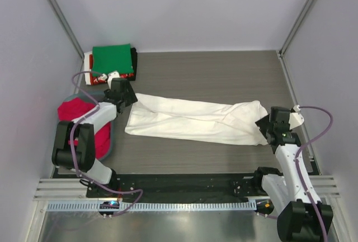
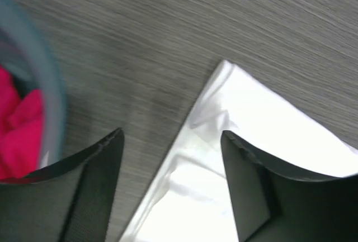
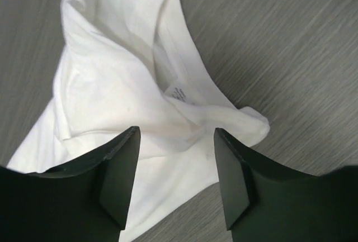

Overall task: Fold and stack the t-shirts
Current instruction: Fold the tshirt

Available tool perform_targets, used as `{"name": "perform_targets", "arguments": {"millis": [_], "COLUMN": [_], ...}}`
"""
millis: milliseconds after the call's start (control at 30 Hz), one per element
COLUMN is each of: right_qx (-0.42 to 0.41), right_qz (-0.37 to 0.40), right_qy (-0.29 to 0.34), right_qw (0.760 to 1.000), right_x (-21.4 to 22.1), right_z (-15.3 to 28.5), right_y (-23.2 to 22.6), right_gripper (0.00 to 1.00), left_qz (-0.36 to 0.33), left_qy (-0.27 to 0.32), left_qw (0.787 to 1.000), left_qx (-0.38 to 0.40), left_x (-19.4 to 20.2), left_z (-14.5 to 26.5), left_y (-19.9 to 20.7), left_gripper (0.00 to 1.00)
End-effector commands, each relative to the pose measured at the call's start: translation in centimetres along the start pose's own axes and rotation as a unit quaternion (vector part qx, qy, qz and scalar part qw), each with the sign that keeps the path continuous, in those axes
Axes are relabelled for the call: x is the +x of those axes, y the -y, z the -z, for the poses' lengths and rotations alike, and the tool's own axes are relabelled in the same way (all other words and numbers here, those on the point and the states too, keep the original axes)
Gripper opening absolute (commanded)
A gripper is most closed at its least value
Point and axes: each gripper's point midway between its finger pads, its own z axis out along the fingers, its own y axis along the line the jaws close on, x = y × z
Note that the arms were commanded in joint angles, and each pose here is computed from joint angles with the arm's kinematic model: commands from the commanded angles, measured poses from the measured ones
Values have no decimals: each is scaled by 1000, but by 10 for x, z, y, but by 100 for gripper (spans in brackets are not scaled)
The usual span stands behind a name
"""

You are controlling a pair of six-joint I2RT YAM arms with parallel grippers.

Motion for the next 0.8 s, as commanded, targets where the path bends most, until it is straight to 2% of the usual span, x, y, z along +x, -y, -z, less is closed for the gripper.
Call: {"name": "perform_targets", "arguments": {"millis": [0, 133, 200, 233, 400, 467, 567, 767], "right_qx": [-44, -129, -195, -201, -219, -207, -194, -166], "right_qz": [-39, -30, -9, 8, 118, 147, 167, 207], "right_qy": [54, 35, -16, -45, -133, -169, -168, -173], "right_qw": [997, 991, 981, 979, 959, 952, 952, 949], "right_x": [-26, -39, -24, -16, 18, 40, 46, 55], "right_z": [13, 19, 21, 14, 0, -12, -23, -44], "right_y": [-19, -69, -99, -113, -163, -167, -170, -160], "right_gripper": [63, 64, 63, 59, 54, 53, 51, 46], "left_qz": [42, 56, 55, 55, 46, 43, 38, 22], "left_qy": [60, 90, 84, 85, 42, 17, -4, -7], "left_qw": [997, 994, 994, 994, 996, 995, 993, 994], "left_qx": [-13, 9, 36, 47, 70, 93, 112, 108], "left_x": [-30, -41, -41, -44, -34, -24, -10, 9], "left_z": [25, 44, 51, 57, 80, 93, 113, 152], "left_y": [-13, -12, -3, 0, 4, 9, 6, -18], "left_gripper": [73, 79, 79, 78, 77, 77, 75, 76]}}
